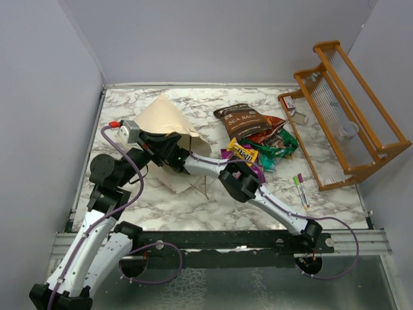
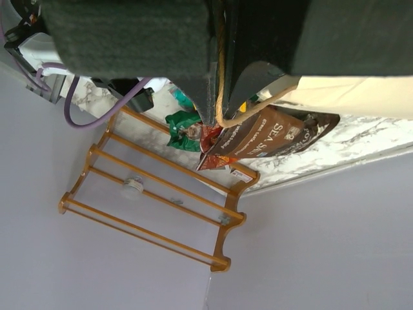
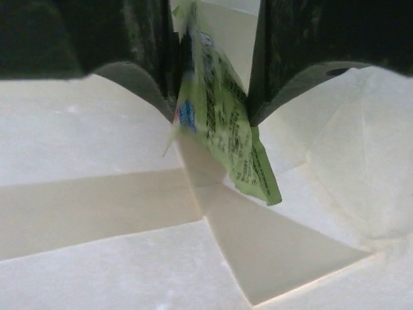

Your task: Take the snacks out of the paper bag

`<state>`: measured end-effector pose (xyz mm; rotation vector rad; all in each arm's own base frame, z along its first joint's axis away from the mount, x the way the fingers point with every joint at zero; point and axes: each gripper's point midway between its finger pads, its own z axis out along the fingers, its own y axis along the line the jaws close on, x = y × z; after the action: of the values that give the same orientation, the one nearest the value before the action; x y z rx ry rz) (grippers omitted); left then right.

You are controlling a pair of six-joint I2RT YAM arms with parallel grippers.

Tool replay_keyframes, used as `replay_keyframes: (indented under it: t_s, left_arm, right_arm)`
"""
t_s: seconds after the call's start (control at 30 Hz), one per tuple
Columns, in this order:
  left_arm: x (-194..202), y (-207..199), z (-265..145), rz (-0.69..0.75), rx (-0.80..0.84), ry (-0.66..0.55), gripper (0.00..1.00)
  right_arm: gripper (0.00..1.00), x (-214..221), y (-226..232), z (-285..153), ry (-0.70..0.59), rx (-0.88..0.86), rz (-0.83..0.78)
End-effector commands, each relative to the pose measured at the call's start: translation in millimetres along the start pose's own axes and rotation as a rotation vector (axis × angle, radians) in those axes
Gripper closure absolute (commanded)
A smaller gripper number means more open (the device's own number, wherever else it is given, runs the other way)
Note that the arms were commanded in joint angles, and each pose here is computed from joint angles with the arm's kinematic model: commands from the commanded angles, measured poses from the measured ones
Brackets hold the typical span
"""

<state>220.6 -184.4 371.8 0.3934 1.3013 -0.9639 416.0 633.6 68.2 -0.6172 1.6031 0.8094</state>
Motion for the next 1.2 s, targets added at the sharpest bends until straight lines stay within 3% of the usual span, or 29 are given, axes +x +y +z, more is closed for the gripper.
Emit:
replay_keyframes:
  t_s: [0.0, 0.13, 0.27, 0.6, 1.17]
  left_arm:
    - [-19.3, -20.2, -6.3, 0.029, 0.061, -0.036, 1.0]
    - [-15.9, -12.1, -12.4, 0.049, 0.002, -0.02, 1.0]
    - [-11.0, 16.8, -24.7, 0.067, -0.173, -0.028, 1.0]
    - [-12.5, 75.0, -57.5, 0.137, -0.519, -0.095, 1.0]
    - [-9.7, 92.3, -48.5, 0.121, -0.568, -0.117, 1.0]
  right_arm:
    - [0.65, -2.4, 4.8, 6.5, -0.061, -0.041, 0.03]
    - [0.83, -24.2, 1.4, 6.5, -0.083, -0.024, 0.01]
    - [0.98, -46.4, -1.6, -6.5, -0.089, -0.003, -0.036]
    - [0.99, -78.2, -1.2, -49.9, -0.071, 0.014, -0.026]
    - [0.99, -56.5, 14.4, -117.5, 0.033, -0.025, -0.018]
